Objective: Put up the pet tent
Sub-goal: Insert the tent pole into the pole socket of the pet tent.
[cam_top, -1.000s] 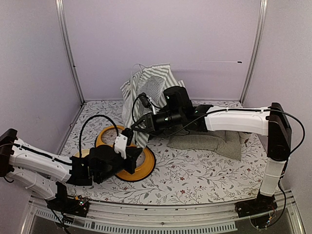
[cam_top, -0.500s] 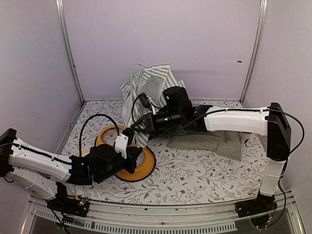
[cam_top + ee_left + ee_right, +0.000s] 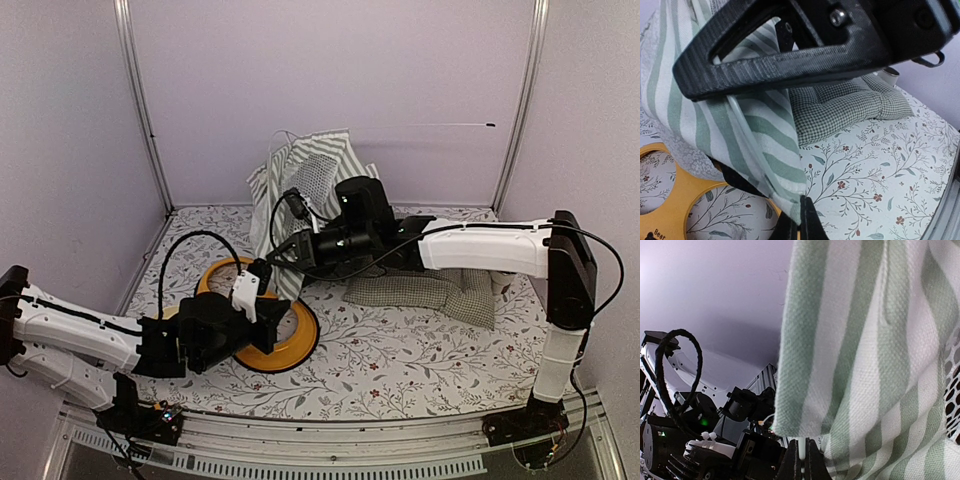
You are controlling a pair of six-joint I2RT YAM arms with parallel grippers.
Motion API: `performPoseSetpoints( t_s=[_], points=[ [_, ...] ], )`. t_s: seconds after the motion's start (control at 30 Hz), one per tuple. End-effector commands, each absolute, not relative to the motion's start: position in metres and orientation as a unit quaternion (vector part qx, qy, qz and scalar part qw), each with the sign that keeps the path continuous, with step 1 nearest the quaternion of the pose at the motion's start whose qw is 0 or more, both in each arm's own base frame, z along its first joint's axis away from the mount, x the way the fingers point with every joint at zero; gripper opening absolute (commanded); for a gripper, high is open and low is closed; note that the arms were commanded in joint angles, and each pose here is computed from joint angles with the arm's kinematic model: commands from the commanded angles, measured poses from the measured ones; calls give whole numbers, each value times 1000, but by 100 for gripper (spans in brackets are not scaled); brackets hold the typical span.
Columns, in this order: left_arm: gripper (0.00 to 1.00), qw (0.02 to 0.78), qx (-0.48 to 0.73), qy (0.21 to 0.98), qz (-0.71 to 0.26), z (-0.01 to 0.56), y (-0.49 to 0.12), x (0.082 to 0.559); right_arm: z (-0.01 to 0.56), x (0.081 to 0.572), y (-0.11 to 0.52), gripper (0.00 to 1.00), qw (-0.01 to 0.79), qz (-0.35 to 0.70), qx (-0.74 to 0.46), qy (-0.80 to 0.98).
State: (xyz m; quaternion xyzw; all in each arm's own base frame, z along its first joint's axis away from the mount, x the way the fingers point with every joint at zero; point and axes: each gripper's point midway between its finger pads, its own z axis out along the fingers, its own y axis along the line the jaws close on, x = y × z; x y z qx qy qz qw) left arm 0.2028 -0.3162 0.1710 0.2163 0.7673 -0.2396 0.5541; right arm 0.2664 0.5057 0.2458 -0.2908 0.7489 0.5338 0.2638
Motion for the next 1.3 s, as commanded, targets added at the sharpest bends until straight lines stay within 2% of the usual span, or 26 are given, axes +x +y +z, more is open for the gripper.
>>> performPoseSetpoints(
  t_s=[0.0,0.43,0.73,1.27],
  points=[
    [0,504,283,768,-274,155,-331,177,257,328,492,0,362,503,-224,752],
    [0,501,276,770,-283,156,-328,183,252,319,497,0,351,506,-229,754],
    [0,508,269,764,-294,165,-322,180,241,337,479,0,379,467,-209,771],
    [0,495,238,800,-242,140,-306,201,255,328,474,0,384,464,-222,767]
  ],
)
